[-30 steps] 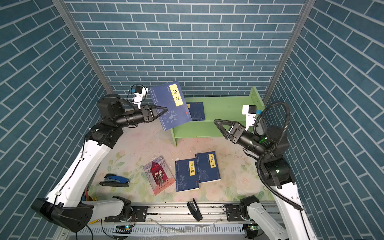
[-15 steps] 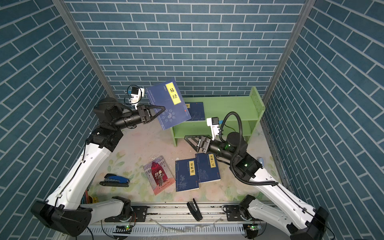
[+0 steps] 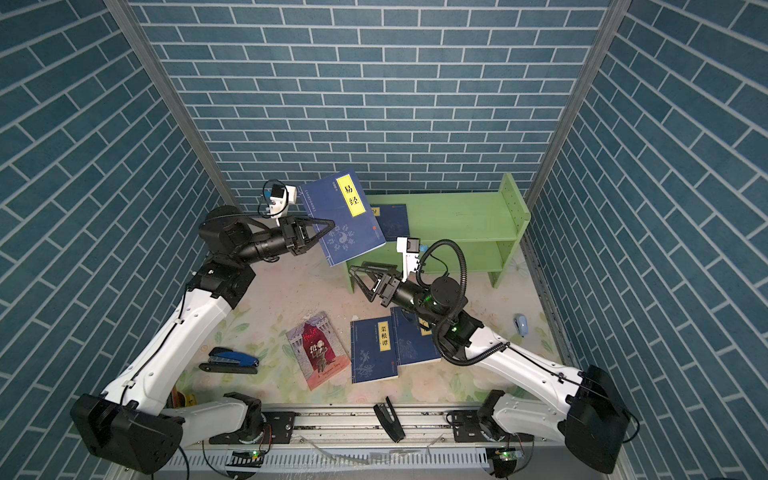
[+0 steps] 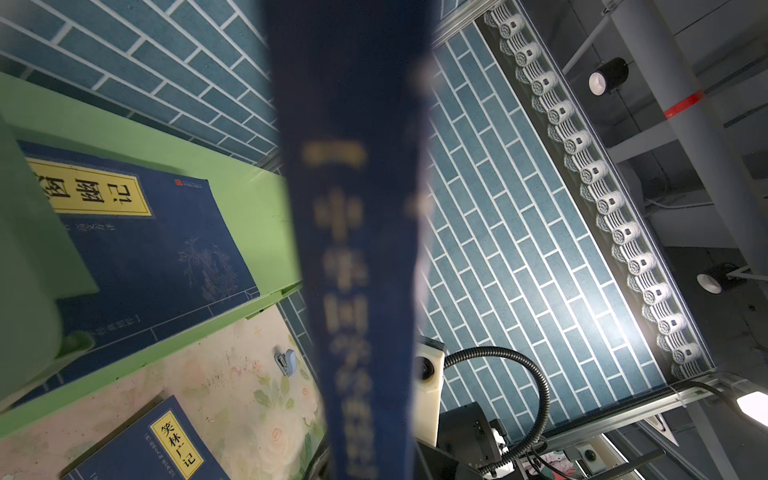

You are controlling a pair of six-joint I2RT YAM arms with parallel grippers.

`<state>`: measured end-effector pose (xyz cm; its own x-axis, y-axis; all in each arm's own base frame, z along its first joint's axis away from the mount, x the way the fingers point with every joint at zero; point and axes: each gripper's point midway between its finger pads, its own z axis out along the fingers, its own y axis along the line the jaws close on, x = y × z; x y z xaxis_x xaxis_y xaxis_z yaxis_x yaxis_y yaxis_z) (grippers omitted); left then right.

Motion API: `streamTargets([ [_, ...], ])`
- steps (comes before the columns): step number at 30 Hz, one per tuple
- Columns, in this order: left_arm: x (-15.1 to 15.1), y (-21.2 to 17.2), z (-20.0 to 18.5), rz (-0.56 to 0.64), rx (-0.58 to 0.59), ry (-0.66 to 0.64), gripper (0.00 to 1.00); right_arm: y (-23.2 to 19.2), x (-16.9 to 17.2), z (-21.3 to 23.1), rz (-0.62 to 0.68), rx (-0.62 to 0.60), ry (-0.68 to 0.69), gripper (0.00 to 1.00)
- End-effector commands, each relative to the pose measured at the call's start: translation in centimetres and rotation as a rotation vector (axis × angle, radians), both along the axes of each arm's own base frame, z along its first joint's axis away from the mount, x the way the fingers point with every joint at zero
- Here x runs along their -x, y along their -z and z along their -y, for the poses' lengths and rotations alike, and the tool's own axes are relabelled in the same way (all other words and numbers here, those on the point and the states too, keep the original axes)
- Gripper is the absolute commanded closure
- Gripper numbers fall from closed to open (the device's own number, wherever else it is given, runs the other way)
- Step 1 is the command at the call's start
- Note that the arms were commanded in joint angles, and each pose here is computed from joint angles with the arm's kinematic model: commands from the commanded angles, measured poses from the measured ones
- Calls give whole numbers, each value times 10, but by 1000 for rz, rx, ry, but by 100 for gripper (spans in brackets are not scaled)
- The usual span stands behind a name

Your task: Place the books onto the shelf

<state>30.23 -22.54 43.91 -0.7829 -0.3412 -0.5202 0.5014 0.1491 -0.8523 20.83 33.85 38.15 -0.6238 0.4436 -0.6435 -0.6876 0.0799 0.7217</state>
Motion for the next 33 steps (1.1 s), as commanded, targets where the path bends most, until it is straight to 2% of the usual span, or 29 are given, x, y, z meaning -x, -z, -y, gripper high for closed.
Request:
streamTargets([
  [1, 13, -28, -4, 68, 62, 13, 99, -29, -2, 6, 77, -101, 36, 12],
  [13, 13, -12, -4, 24, 73, 3, 100, -50, -21, -12, 130, -154, 63, 22],
  [16, 13, -11, -4, 17, 80, 4, 100, -52, -27, -19, 123, -159, 61, 29],
  [19, 14, -9, -4, 13, 81, 4, 100, -52, -32, -20, 119, -167, 64, 46],
  [21, 14, -6, -4, 5, 80, 0, 100, -53, -33, -22, 119, -172, 52, 65],
  [23, 14, -3, -4, -2, 79, -1, 99, -51, -36, -23, 108, -176, 53, 75],
  [24, 14, -1, -4, -4, 78, -2, 97, -49, -37, -23, 104, -173, 55, 84],
  [25, 14, 0, -4, -7, 78, -2, 93, -48, -39, -22, 97, -170, 57, 92],
  [27, 15, 3, -4, -12, 73, -1, 81, -44, -43, -20, 81, -165, 67, 100],
  [31, 19, 12, -4, 6, 13, 9, 31, -39, -45, -9, 62, -149, 79, 100],
  [33, 21, 23, -7, 47, -73, 5, 20, -37, -44, 0, 53, -121, 74, 100],
])
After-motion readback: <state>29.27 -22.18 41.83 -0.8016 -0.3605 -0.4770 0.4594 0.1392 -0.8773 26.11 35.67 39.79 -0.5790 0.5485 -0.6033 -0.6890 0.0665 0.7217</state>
